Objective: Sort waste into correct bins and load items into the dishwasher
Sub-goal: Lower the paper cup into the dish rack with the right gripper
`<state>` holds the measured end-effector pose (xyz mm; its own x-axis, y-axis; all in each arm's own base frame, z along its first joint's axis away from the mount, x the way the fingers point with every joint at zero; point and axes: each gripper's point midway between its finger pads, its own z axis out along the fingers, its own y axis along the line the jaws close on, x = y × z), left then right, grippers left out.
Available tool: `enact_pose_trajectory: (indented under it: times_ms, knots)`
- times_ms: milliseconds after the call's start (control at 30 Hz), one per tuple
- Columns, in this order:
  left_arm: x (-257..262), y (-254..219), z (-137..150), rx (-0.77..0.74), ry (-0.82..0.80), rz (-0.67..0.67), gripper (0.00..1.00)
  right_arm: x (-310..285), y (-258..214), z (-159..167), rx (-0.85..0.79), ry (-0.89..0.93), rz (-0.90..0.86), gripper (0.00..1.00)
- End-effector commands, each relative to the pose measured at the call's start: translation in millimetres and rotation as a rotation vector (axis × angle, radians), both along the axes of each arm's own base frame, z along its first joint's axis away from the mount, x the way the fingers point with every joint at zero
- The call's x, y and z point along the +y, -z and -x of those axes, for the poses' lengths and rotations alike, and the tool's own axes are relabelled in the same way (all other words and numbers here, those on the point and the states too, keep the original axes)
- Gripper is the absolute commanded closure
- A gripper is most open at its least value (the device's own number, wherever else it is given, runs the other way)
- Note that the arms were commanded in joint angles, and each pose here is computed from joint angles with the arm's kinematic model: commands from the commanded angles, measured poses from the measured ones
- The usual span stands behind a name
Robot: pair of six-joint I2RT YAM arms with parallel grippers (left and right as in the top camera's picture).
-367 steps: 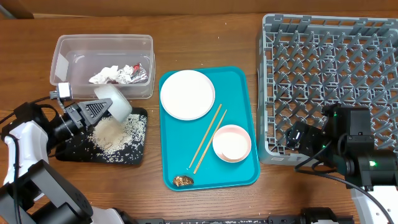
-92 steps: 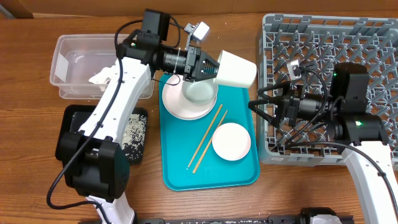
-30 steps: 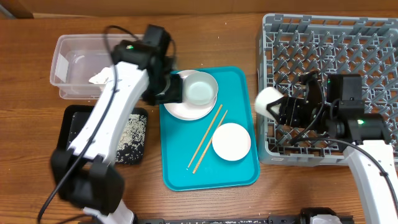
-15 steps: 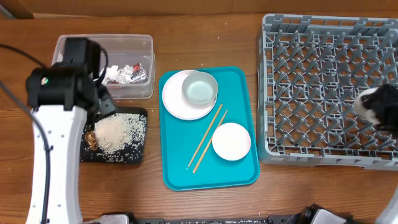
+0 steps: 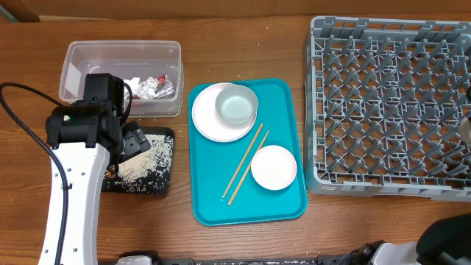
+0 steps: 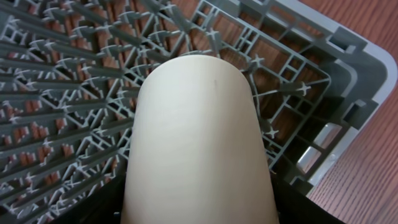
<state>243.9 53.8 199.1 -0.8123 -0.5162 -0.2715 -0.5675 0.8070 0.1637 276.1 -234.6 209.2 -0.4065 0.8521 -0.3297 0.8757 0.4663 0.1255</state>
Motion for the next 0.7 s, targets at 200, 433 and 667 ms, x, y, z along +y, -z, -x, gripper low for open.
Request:
enact_pose_trajectory:
  times_ms: [200, 433, 667]
  knots:
    - [1.7, 1.8, 1.1, -0.001, -0.011, -0.001, 0.0, -23.1, 36.1, 6.1, 0.093, 0.069, -0.067, 0.43]
    - [1.7, 1.8, 1.0, -0.001, -0.012, -0.001, 0.0, -23.0, 64.4, 5.7, 0.156, 0.066, -0.123, 0.42]
    - [1.1, 2.0, 0.9, -0.002, -0.011, 0.002, 0.0, -24.1, 70.2, 5.0, 0.162, 0.066, -0.126, 0.08]
